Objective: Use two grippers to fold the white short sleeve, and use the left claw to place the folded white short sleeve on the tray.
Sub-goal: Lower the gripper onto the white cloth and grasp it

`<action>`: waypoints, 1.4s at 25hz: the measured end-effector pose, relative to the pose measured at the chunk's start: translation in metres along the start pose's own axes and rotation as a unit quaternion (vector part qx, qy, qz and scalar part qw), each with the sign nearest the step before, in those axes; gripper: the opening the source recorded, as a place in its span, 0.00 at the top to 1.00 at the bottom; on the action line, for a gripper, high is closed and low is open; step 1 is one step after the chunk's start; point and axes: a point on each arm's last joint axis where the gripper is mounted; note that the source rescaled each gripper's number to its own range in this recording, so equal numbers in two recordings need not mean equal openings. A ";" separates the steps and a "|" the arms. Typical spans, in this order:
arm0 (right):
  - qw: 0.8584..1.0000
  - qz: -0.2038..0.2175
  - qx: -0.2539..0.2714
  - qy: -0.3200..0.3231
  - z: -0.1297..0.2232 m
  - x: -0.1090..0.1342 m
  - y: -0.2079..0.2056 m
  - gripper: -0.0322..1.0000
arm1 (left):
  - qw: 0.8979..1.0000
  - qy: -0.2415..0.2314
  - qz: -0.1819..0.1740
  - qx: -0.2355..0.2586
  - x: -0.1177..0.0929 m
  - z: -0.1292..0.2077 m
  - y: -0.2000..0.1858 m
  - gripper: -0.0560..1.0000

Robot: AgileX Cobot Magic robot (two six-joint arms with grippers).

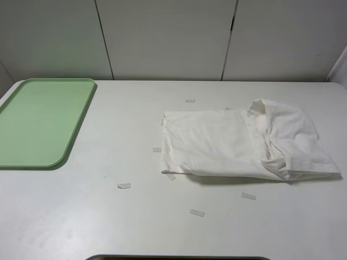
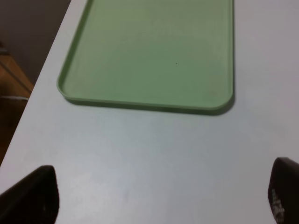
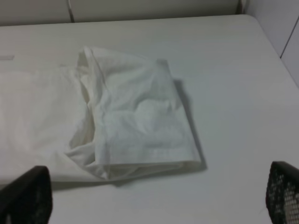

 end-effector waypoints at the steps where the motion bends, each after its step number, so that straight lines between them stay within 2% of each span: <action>1: 1.000 0.000 0.000 0.000 0.000 0.000 0.000 0.00 | 1.000 0.000 0.000 0.000 0.000 0.000 0.000 0.12; 35: 1.000 0.000 0.000 0.000 0.000 0.000 0.000 0.00 | 1.000 0.003 -0.008 -0.001 0.001 0.000 0.000 0.12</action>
Point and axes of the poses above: a point on each arm's last joint axis where the gripper is mounted, y pointing out along that axis toward the gripper, x along the wrist's bending axis when the last joint is at zero, z = x × y, and after that the axes turned 6 degrees about -y, right-handed
